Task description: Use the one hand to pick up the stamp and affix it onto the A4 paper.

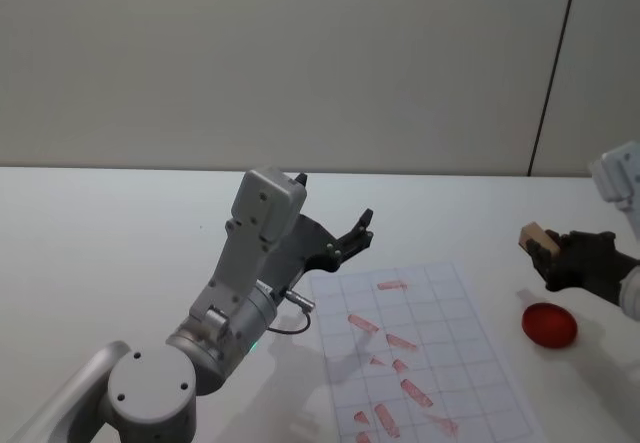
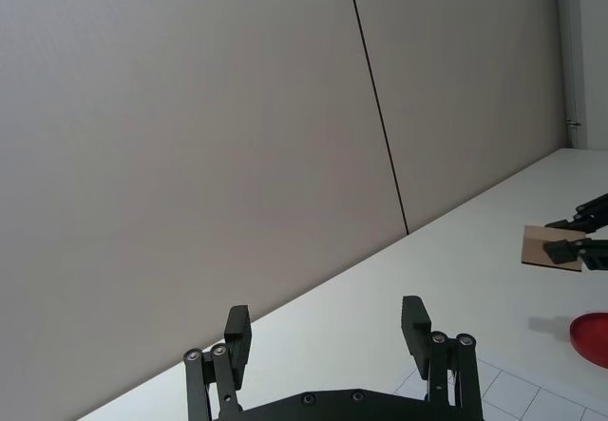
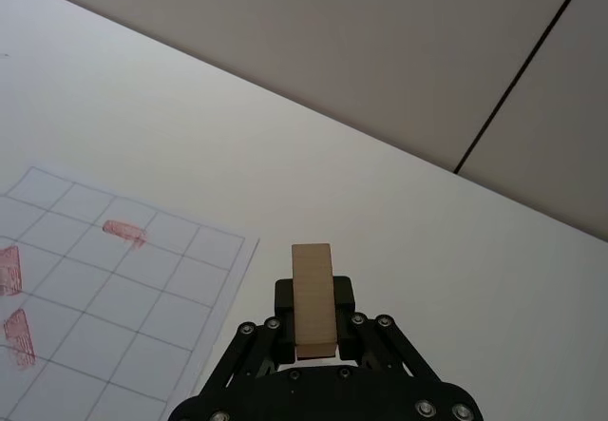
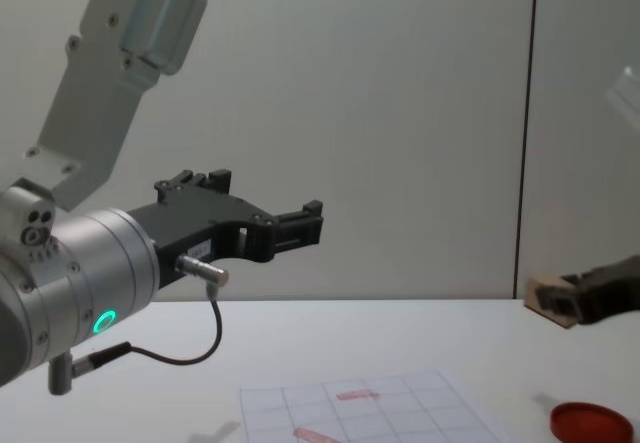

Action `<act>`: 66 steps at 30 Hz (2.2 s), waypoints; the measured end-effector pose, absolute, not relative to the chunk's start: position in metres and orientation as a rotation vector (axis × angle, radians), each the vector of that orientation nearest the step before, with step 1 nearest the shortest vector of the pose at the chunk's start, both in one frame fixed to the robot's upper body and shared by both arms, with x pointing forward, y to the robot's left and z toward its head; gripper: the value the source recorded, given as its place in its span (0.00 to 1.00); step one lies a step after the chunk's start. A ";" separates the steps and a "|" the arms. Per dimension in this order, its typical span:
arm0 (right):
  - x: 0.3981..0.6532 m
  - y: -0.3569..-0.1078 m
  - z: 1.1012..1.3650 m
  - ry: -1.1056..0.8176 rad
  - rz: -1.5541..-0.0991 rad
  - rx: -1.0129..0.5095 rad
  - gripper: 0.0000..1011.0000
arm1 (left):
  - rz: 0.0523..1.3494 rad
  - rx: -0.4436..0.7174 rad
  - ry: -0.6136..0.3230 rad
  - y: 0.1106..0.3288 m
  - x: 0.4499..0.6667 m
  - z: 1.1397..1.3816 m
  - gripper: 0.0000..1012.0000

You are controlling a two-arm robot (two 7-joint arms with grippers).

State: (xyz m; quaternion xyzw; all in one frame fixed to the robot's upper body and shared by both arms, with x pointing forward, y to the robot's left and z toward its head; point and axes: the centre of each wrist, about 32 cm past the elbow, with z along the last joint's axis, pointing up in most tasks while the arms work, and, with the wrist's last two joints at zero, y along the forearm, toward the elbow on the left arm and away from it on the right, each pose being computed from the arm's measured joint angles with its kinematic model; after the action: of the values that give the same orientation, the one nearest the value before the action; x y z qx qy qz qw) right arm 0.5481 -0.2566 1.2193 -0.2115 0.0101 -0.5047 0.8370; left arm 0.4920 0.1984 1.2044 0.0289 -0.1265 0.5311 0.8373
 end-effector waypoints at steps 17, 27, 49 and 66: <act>0.576 -0.219 1.223 0.121 -1.030 -0.340 0.21 | 1.124 0.061 -0.268 0.198 0.492 1.204 0.99; 0.584 -0.201 1.223 0.183 -0.990 -0.347 0.21 | 1.124 0.061 -0.268 0.198 0.492 1.204 0.99; 0.579 -0.177 1.215 0.242 -0.942 -0.457 0.21 | 1.124 0.061 -0.268 0.198 0.492 1.204 0.99; 0.576 -0.164 1.202 0.234 -0.962 -0.440 0.21 | 1.124 0.061 -0.268 0.198 0.492 1.204 0.99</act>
State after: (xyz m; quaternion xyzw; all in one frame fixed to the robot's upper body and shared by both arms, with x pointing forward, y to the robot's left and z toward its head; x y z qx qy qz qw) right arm 0.5763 -0.1644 1.2024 -0.2093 0.1113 -0.4577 0.8569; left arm 0.4920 0.1984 1.2044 0.0289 -0.1264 0.5311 0.8374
